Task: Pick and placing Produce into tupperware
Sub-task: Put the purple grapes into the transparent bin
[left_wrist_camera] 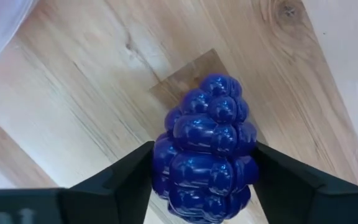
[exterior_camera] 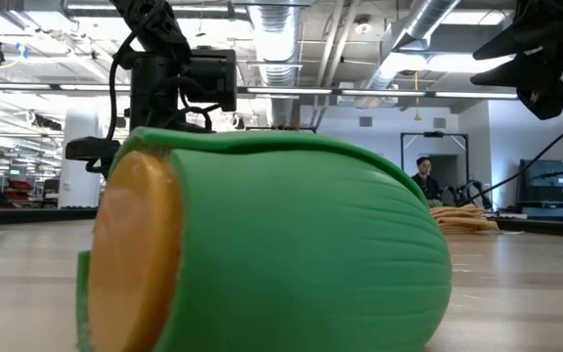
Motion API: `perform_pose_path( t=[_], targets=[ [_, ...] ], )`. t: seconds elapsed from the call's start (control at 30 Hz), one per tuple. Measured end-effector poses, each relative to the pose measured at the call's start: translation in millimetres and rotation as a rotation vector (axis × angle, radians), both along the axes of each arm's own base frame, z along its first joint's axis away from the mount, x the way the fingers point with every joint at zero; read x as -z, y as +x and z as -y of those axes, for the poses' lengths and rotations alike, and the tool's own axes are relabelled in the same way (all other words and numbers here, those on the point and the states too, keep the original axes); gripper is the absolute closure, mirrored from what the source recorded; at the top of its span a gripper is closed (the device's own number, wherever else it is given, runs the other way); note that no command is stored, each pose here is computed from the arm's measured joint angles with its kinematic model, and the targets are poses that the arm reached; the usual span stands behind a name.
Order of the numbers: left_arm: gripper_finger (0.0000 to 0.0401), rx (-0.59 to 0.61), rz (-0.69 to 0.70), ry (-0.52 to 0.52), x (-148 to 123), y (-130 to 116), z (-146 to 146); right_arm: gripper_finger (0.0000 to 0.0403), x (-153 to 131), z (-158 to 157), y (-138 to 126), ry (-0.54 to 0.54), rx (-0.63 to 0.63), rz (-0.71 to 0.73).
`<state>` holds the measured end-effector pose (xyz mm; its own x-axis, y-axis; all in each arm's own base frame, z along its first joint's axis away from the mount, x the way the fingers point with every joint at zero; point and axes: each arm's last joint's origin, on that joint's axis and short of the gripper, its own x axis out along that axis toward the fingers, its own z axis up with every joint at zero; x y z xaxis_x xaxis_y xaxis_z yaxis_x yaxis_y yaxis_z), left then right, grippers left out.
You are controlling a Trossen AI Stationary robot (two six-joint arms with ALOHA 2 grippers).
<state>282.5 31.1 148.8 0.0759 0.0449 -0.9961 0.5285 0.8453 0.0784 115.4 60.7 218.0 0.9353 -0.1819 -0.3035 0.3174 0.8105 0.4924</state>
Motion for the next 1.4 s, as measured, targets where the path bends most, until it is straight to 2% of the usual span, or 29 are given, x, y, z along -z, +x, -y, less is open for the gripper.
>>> perform_pose_path(
  t=[0.17, 0.73, 1.07, 1.4],
  targets=[
    [0.0185, -0.025, 0.002, 0.000, -0.3, 0.0, -0.1, 0.0234, 0.0, 0.0, 0.0, 0.007, 0.002, 0.001],
    [0.0182, -0.136, -0.014, -0.015, -7.4, 1.7, -0.1, 0.0234, 0.0, 0.0, 0.0, 0.009, 0.002, 0.002],
    [0.0182, -0.158, 0.020, -0.017, -46.4, 18.3, -1.8, 0.0234, 0.0, 0.0, 0.0, 0.009, 0.002, 0.002],
    [0.0182, -0.164, 0.208, -0.013, -99.7, 45.9, -4.8, 0.0234, 0.6, 0.2, -0.2, -0.005, 0.000, -0.006]
  ],
)
